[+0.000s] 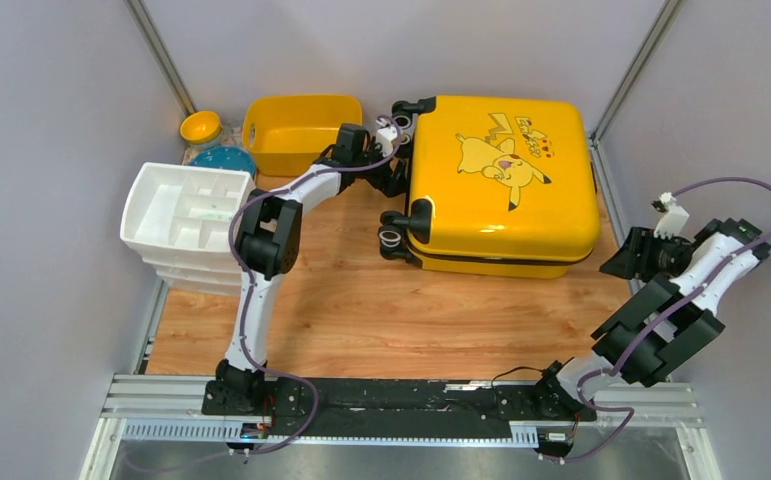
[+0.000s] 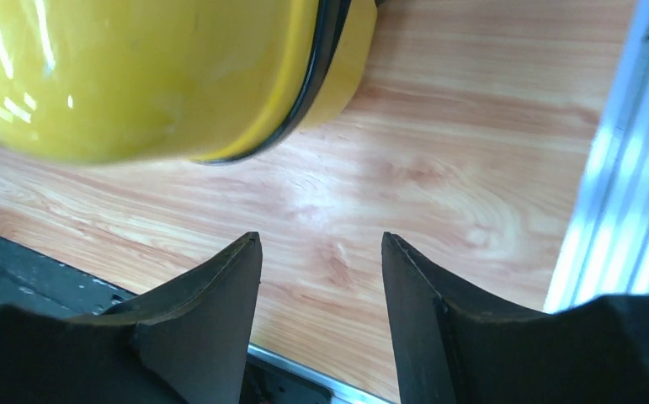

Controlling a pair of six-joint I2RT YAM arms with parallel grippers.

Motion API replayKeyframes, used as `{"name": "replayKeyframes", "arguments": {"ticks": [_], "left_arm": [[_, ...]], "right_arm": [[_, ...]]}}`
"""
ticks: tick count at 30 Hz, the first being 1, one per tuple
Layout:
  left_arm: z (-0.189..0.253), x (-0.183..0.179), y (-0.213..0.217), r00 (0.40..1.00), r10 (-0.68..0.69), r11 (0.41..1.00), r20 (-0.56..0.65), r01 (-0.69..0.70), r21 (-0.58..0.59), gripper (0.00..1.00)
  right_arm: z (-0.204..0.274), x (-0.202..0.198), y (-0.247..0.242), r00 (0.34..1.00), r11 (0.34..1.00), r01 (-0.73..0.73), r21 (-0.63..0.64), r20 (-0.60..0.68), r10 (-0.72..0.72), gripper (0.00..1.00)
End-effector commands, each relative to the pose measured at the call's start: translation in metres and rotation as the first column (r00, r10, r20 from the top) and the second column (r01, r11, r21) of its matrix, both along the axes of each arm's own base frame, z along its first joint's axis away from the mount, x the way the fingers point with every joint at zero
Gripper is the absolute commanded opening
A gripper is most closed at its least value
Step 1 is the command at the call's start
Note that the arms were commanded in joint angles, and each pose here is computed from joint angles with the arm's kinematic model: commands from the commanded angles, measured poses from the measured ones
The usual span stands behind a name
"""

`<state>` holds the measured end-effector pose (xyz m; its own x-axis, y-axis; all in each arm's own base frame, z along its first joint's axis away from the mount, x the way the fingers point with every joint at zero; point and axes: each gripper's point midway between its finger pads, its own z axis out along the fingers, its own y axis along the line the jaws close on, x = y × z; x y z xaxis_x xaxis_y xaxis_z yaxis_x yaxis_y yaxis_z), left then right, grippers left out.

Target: Open, take out, and arrange the luggage

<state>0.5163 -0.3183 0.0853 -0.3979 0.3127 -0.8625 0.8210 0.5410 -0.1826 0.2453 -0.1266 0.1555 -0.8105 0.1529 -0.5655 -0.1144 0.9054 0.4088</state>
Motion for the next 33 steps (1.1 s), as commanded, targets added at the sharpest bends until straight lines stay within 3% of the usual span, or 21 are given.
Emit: {"name": "replayKeyframes", "arguments": {"ticks": [1,7,10,14,16,19,20,22,23,24,26,29,33], "left_arm": [[0.059,-0.023,-0.103,0.955,-0.241,0.946,0.173,0.271,-0.179,0.9],[0.076,-0.028,-0.123,0.965,-0.213,0.937,0.152,0.246,-0.249,0.92],[0.107,-0.021,-0.097,0.968,-0.177,0.946,0.179,0.218,-0.241,0.93],[0.149,-0.024,-0.031,0.979,-0.047,0.972,0.198,0.09,-0.216,0.92],[0.148,-0.031,-0.004,0.98,0.001,0.99,0.201,0.027,-0.138,0.92],[0.139,-0.054,0.036,0.976,0.104,0.994,0.192,-0.096,-0.053,0.92],[0.125,-0.078,0.052,0.978,0.13,0.991,0.166,-0.126,-0.031,0.92],[0.124,-0.095,0.065,0.963,0.199,0.979,0.182,-0.187,-0.079,0.92],[0.103,-0.129,0.078,0.967,0.194,0.98,0.166,-0.184,-0.077,0.92],[0.112,-0.137,0.078,0.953,0.19,0.978,0.237,-0.162,-0.134,0.92],[0.091,-0.174,0.087,0.955,0.176,0.979,0.239,-0.144,-0.146,0.92],[0.069,-0.204,0.087,0.949,0.145,0.986,0.278,-0.117,-0.115,0.92],[0.077,-0.214,0.078,0.874,0.167,0.981,0.457,-0.1,-0.167,0.92]], "right_arm": [[0.025,-0.037,0.022,0.994,0.994,-0.106,-0.002,0.036,0.106,0.58],[0.026,-0.05,0.032,0.99,0.991,-0.125,-0.041,0.055,0.127,0.58],[0.028,-0.054,0.043,0.983,0.986,-0.163,-0.027,0.077,0.165,0.58],[0.036,-0.055,0.06,0.969,0.98,-0.201,0.003,0.146,0.198,0.57],[0.042,-0.055,0.068,0.96,0.976,-0.216,0.0,0.183,0.212,0.57],[0.051,-0.053,0.08,0.944,0.974,-0.227,-0.027,0.239,0.226,0.55],[0.047,-0.052,0.086,0.946,0.974,-0.226,-0.018,0.234,0.224,0.52],[0.051,-0.047,0.088,0.948,0.983,-0.171,-0.066,0.259,0.183,0.49],[0.05,-0.048,0.09,0.946,0.982,-0.169,-0.086,0.264,0.186,0.49],[0.043,-0.051,0.096,0.947,0.981,-0.172,-0.09,0.261,0.19,0.49],[0.043,-0.057,0.105,0.933,0.967,-0.193,-0.165,0.274,0.233,0.49],[0.034,-0.068,0.12,0.913,0.947,-0.225,-0.228,0.291,0.287,0.5],[0.031,-0.076,0.135,0.871,0.911,-0.254,-0.324,0.334,0.361,0.47]]}}
